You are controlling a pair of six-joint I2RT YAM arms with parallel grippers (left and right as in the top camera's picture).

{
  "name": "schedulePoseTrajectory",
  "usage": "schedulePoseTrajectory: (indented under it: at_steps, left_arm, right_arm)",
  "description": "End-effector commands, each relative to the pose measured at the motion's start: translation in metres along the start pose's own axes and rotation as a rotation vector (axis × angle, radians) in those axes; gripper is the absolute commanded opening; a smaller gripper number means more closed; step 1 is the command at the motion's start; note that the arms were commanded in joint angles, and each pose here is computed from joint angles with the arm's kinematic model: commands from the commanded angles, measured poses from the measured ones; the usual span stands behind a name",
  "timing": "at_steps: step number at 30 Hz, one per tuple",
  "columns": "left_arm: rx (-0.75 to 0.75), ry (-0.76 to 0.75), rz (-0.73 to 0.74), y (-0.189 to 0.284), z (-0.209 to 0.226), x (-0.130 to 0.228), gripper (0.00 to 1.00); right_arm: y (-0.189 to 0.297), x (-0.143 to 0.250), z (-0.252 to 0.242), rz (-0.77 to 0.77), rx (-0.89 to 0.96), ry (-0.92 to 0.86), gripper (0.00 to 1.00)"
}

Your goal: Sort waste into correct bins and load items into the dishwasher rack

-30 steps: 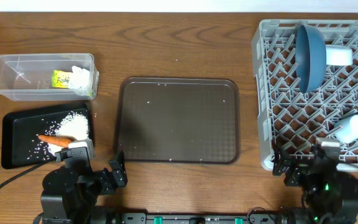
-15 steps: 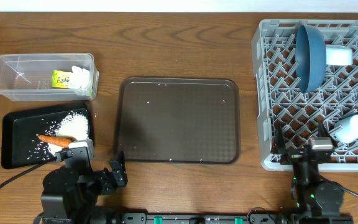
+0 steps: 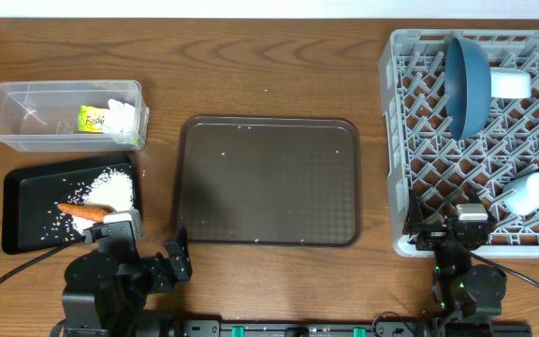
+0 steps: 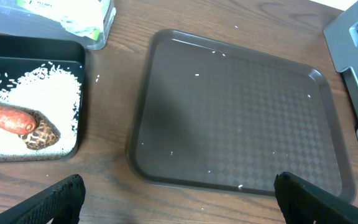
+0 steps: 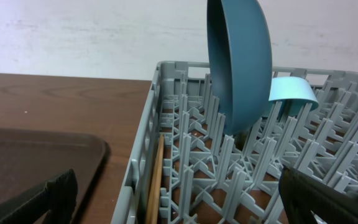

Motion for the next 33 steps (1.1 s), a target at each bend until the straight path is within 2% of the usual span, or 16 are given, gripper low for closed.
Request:
schedulePoseTrajectory:
  at_steps: [1, 23, 28, 33]
  left_arm:
    - [-0.007, 0.012, -0.011, 0.001, 0.001, -0.002, 0.98]
    - [-0.007, 0.011, -0.011, 0.001, 0.001, -0.002, 0.98]
    - [-0.071, 0.012, -0.018, 0.001, 0.011, -0.001, 0.98]
    - [-0.069, -0.029, -0.047, -0.005, 0.013, -0.001, 0.98]
  right_arm:
    - [0.000, 0.000, -0.002, -0.002, 0.013, 0.007, 0.99]
    - [0.000, 0.000, -0.002, -0.002, 0.013, 0.007, 0.99]
    - [0.000, 0.000, -0.002, -0.002, 0.013, 0.007, 0.99]
    - [0.000, 0.000, -0.002, -0.001, 0.013, 0.007, 0.99]
Point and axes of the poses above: each gripper's point midway between its finger pads, its own y axis back along the fingers, its own z axis along the line the jaws close on, x = y × z, the point moved 3 cm from there along y, back along the fingers, and after that the axes turned 8 degrees about y, right-handed, at the moved point
